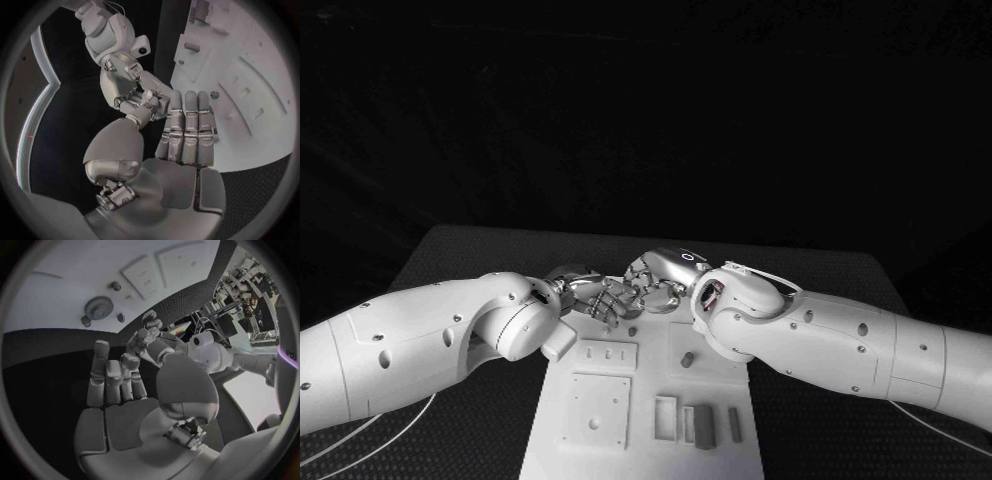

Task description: Assemble the parts on the task board

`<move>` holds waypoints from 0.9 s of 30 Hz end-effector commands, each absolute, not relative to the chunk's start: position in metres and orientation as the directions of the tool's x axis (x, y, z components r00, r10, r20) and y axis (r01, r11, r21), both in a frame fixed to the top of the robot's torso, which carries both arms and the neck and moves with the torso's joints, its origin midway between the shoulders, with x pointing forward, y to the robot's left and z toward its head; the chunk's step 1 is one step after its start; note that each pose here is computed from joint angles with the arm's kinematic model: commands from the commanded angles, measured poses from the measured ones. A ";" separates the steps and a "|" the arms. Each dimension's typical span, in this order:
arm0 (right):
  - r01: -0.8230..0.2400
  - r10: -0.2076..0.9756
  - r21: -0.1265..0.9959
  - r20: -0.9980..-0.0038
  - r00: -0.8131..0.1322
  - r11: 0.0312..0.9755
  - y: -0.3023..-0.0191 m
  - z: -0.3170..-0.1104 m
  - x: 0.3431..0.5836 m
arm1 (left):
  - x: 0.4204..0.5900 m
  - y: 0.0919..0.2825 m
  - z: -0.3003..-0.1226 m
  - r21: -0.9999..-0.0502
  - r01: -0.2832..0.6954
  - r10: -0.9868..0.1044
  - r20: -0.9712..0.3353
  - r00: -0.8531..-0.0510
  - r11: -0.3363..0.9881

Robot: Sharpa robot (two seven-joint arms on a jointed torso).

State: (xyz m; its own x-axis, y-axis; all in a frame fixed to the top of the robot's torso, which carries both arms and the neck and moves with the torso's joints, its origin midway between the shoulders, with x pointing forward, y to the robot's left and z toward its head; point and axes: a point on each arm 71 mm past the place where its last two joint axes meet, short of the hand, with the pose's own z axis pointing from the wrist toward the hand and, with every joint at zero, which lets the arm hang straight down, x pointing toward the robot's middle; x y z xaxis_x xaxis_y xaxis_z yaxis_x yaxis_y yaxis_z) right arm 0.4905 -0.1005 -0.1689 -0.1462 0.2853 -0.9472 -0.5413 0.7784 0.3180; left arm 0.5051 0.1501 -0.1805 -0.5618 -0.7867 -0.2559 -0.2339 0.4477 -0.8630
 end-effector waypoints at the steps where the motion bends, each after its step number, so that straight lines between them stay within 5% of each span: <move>1: -0.546 0.264 0.308 -0.951 -0.160 0.779 -0.100 -0.173 0.490 | 0.506 0.149 -0.178 -0.871 -0.217 -0.787 -0.258 -0.560 0.441; 27: -0.537 0.301 0.340 -0.940 -0.163 0.772 -0.108 -0.174 0.490 | 0.507 0.153 -0.178 -0.855 -0.196 -0.767 -0.302 -0.566 0.480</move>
State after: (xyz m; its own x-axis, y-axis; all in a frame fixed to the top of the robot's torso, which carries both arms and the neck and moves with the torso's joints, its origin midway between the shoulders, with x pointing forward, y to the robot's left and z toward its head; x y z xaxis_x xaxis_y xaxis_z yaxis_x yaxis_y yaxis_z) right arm 0.4909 -0.1074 -0.1739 -0.1619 0.2962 -0.9413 -0.5293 0.7790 0.3362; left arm 0.5066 0.1536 -0.1797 -0.5576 -0.7814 -0.2802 -0.2193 0.4642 -0.8581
